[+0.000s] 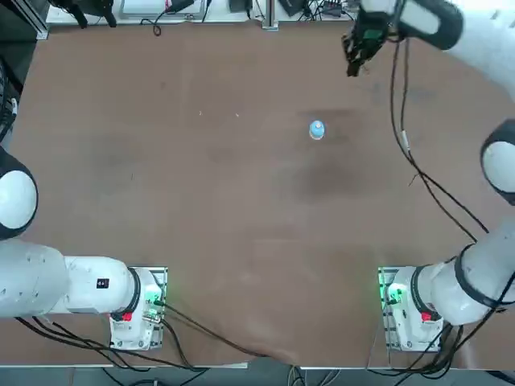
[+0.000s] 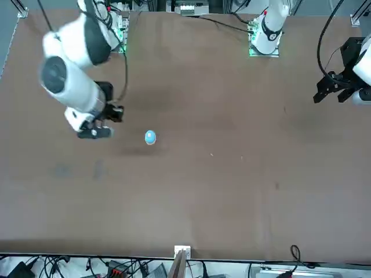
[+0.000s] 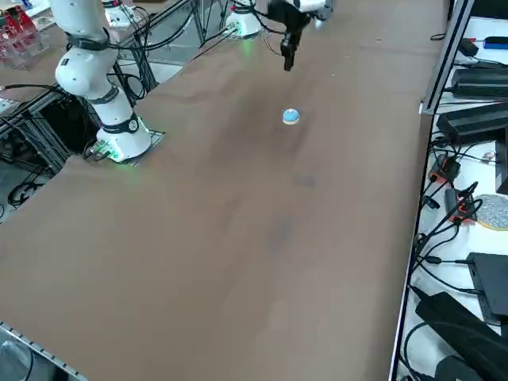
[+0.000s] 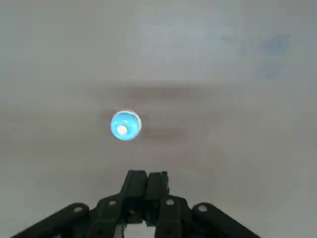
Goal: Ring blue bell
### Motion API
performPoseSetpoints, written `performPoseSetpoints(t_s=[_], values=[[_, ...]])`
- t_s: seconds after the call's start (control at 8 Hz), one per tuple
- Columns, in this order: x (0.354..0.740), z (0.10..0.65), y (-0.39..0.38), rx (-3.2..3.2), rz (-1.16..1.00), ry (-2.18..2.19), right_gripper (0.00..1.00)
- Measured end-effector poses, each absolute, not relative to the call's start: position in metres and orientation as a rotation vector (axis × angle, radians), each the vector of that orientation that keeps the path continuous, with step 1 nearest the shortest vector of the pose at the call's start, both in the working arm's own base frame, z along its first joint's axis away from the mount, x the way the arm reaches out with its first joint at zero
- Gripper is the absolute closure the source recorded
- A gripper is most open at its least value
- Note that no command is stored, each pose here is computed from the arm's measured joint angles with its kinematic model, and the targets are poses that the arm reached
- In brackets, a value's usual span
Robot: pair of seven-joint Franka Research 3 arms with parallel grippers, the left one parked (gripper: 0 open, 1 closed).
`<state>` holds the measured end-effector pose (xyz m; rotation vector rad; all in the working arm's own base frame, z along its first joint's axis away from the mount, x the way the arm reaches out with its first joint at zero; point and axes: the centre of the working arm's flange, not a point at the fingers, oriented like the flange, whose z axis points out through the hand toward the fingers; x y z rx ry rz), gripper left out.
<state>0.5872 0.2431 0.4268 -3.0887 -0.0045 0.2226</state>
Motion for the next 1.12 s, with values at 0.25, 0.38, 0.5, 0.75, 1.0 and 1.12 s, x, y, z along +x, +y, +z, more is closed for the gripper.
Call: performPoseSetpoints(t_s=[0.25,0.38,0.5,0.75,1.0,1.12], values=[[0.584,0.389,0.277,-3.096,0.203,0.017,0.99],[0.579,0.373,0.292,-3.098,0.194,0.025,0.99],[0.575,0.358,0.304,-3.099,0.179,0.031,0.99],[0.569,0.332,0.311,-3.092,0.135,0.03,0.99],[0.561,0.309,0.311,-3.082,0.084,0.041,0.99],[0.555,0.296,0.311,-3.077,0.06,0.045,0.99]])
